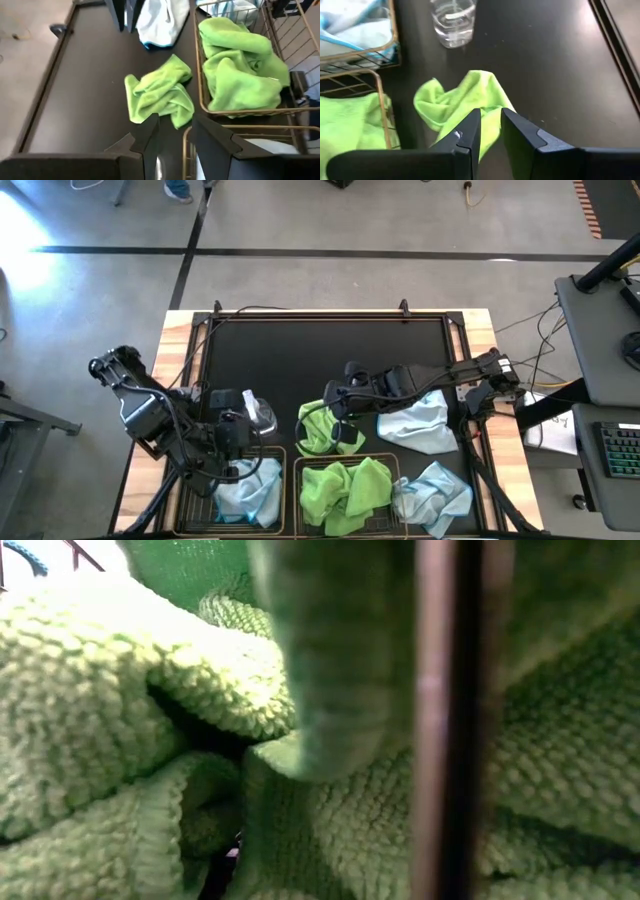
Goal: Sort microfiber towel by color & place in baskets
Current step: Put the green microfiber cloth into the right wire basket
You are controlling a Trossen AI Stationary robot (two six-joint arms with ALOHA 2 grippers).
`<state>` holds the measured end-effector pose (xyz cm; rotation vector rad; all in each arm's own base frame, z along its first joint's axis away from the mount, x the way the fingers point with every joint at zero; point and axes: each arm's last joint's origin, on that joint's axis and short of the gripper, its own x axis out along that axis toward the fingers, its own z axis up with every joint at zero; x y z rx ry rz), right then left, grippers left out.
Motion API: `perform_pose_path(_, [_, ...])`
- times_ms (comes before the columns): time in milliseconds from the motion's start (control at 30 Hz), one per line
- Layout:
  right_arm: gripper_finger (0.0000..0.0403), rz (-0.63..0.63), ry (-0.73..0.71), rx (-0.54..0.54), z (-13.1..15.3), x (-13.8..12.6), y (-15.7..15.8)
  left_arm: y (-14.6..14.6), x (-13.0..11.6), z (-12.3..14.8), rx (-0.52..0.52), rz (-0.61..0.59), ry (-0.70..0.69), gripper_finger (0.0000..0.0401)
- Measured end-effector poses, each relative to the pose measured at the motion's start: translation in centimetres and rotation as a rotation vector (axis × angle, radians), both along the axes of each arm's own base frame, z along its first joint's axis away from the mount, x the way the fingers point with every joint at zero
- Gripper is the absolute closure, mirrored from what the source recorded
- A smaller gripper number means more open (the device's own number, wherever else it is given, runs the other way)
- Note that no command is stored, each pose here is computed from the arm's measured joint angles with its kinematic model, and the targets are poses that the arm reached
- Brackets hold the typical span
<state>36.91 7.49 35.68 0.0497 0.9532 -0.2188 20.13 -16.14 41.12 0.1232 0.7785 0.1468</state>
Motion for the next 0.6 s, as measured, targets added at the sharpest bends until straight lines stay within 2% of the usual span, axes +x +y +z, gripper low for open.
perform_pose_path(333, [0.0335,0.039,-0.008,-0.026,-2.3,0.7,0.2,0.4,-0.3,0.3,0.115,-0.056,-0.009,0.0298])
perform_pose_path(600, [0.0335,0.094,-0.041,-0.057,-5.3,1.6,0.4,0.9,-0.8,0.7,0.141,-0.047,-0.018,0.0298])
